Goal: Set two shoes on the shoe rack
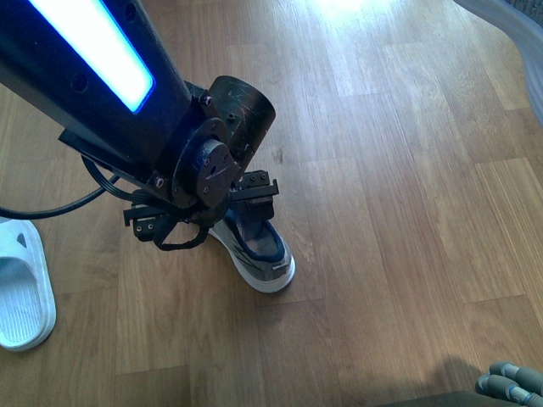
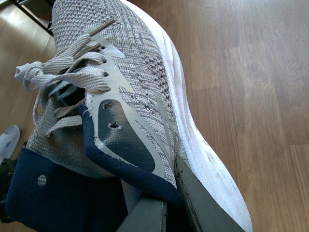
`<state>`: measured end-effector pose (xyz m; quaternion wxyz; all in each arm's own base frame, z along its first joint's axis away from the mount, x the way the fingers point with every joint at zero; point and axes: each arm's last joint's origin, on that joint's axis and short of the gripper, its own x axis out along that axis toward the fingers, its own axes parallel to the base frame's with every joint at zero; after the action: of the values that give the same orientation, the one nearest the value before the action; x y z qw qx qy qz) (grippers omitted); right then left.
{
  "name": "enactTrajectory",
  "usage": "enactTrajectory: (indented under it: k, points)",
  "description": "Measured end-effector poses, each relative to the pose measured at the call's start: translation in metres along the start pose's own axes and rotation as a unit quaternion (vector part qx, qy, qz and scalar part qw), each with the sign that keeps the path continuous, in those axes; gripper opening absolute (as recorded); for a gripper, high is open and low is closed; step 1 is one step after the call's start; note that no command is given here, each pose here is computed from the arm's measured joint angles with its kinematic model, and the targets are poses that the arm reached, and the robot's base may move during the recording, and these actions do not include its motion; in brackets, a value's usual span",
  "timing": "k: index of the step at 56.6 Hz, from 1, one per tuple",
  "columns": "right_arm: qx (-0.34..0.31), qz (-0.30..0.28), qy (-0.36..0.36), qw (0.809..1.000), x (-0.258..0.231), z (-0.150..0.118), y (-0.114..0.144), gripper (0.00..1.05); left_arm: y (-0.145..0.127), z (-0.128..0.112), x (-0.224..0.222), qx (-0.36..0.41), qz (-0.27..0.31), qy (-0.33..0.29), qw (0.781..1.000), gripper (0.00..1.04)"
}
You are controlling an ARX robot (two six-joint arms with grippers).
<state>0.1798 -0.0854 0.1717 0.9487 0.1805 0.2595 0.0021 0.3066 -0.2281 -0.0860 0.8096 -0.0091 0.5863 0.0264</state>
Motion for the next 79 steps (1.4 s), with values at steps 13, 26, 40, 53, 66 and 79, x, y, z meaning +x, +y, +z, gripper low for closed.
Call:
enactTrajectory:
  k: [13, 26, 40, 53, 66, 79]
  points:
    - [0.000, 0.000, 0.000, 1.000, 0.000, 0.000, 0.000, 0.01, 0.028, 0.017, -0.020, -0.018, 0.015, -0.017, 1.000, 0.95]
    - [0.000, 0.000, 0.000, 1.000, 0.000, 0.000, 0.000, 0.01, 0.035, 0.015, -0.021, -0.022, 0.007, -0.002, 1.000, 0.95]
    - [0.000, 0.000, 0.000, 1.000, 0.000, 0.000, 0.000, 0.01, 0.017, -0.011, 0.000, 0.018, -0.022, 0.047, 0.998, 0.95]
    - [0.000, 0.000, 0.000, 1.000, 0.000, 0.000, 0.000, 0.01, 0.003, -0.002, 0.007, 0.024, -0.026, 0.042, 0.998, 0.95]
    - [0.000, 0.000, 0.000, 1.000, 0.000, 0.000, 0.000, 0.01, 0.000, -0.005, 0.017, 0.030, -0.018, 0.048, 0.998, 0.95]
    - [0.000, 0.000, 0.000, 1.000, 0.000, 0.000, 0.000, 0.01, 0.009, -0.011, 0.027, 0.024, 0.039, 0.047, 0.998, 0.95]
